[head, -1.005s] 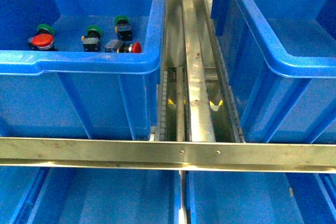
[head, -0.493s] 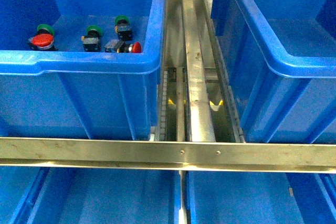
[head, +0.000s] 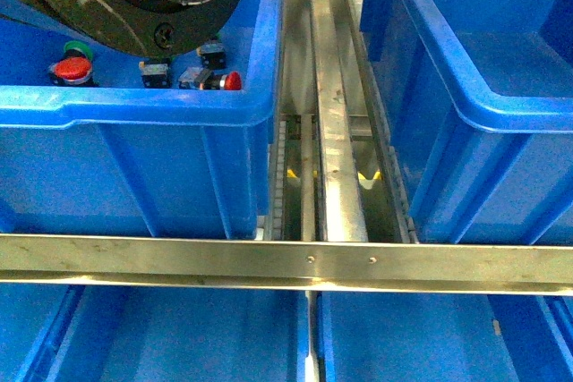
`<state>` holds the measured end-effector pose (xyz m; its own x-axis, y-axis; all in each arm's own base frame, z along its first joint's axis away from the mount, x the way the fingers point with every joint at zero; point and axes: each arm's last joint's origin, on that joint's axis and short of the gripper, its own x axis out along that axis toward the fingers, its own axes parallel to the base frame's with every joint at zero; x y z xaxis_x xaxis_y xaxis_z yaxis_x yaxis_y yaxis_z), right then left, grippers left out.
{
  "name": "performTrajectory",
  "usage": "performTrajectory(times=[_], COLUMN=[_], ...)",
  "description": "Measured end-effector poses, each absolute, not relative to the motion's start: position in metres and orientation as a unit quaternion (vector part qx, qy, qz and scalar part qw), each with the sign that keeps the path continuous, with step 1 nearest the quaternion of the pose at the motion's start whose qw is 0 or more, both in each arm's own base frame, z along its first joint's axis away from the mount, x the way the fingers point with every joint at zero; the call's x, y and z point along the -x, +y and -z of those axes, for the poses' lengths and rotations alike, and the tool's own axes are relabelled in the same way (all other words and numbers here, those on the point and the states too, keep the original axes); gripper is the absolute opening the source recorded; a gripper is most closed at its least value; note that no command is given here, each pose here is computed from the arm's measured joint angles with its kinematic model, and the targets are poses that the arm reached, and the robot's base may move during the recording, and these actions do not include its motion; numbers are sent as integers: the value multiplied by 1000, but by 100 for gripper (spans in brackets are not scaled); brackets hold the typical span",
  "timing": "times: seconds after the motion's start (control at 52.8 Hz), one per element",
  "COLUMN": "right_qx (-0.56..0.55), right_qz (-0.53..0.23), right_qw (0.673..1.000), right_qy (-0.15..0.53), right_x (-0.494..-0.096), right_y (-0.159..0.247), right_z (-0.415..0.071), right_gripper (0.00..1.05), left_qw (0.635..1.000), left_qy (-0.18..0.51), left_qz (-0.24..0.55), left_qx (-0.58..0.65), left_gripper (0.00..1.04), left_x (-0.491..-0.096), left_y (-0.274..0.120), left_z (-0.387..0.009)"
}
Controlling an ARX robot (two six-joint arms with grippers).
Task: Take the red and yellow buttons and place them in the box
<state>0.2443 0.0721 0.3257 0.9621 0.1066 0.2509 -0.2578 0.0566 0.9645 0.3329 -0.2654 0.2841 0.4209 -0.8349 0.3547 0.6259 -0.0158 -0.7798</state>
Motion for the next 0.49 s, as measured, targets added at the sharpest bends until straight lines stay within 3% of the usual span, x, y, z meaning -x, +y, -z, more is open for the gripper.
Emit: performTrajectory(times=[0.303,0.493], right_qx=[-668,-662], right_qz=[-122,-112], right_qw=[732,739], right_qy=[-62,-62], right_x=[-246,-250], right_y=[72,71], right_z=[-325,-321], right_gripper=[99,67], left_qw=[670,664], left_qy=[129,135], left_qz=[513,508], left_qx=[521,531], left_gripper=[24,24], left_x=[-327,-326], left_y=[-273,-275], left_z=[-283,-282])
